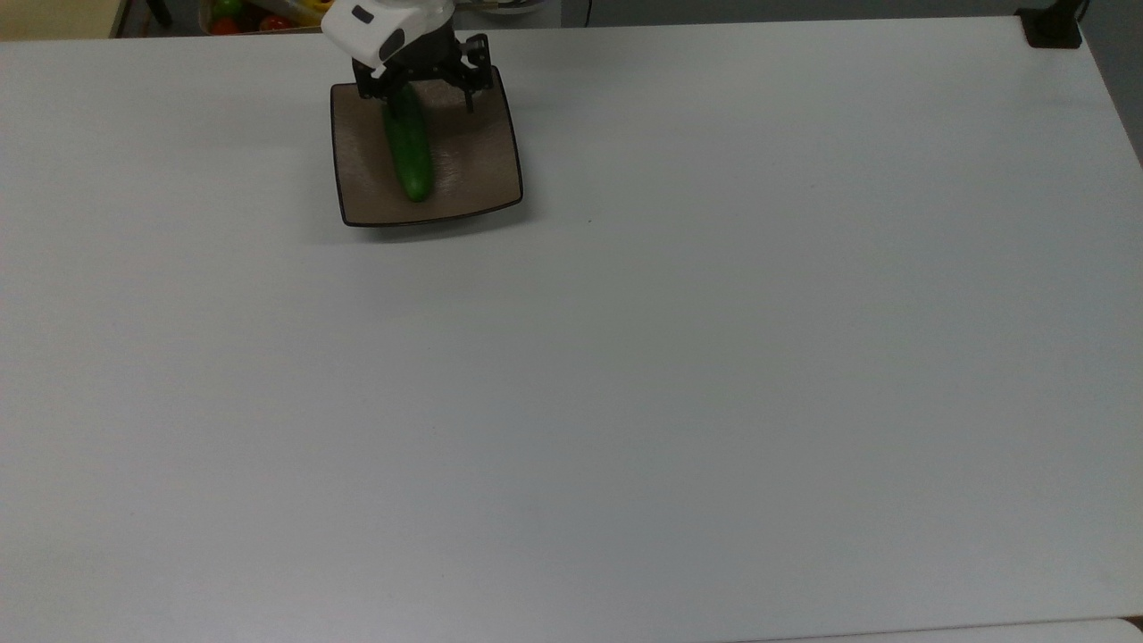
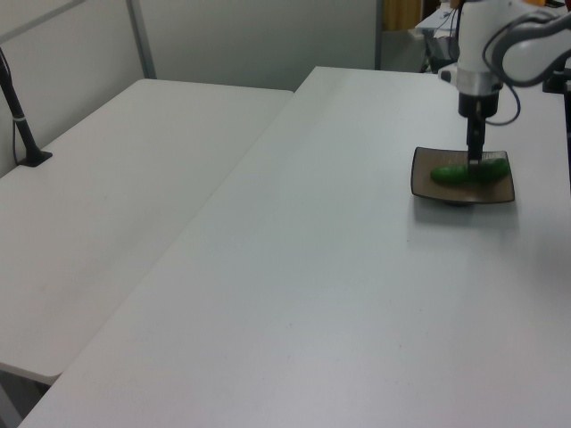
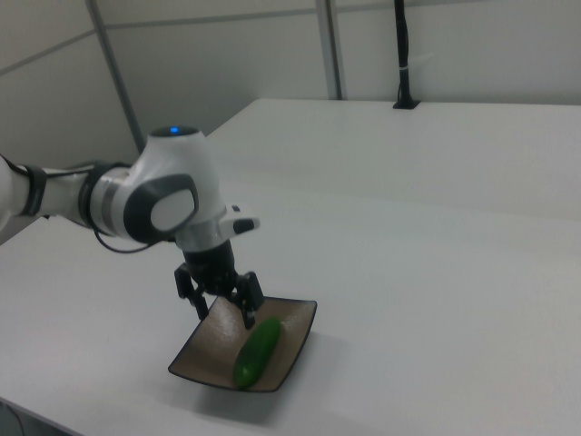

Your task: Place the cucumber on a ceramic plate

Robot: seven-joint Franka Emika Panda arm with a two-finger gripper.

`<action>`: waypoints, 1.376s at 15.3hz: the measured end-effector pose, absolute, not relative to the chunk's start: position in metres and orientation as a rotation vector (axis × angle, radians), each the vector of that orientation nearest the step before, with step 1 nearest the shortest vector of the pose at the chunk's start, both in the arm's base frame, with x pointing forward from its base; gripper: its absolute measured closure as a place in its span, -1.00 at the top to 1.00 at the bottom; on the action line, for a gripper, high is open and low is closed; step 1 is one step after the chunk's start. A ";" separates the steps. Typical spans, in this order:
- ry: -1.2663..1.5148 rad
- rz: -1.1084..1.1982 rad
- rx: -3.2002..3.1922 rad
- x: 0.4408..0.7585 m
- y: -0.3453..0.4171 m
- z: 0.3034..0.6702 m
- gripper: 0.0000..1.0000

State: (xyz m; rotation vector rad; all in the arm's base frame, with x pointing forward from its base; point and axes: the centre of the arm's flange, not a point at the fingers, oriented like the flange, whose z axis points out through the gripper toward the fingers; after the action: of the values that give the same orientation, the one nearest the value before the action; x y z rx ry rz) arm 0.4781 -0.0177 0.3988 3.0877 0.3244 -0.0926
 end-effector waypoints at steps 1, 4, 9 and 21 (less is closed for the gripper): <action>0.321 -0.098 3.087 0.481 -0.018 0.412 1.00; 0.260 -0.075 3.089 0.494 -0.019 0.470 1.00; 0.048 0.076 3.105 0.510 0.011 0.571 1.00; -0.026 0.058 3.172 0.551 0.047 0.616 1.00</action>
State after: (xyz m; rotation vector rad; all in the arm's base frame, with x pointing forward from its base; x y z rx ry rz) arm 0.5511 0.0467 0.6162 3.1723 -0.0265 0.0578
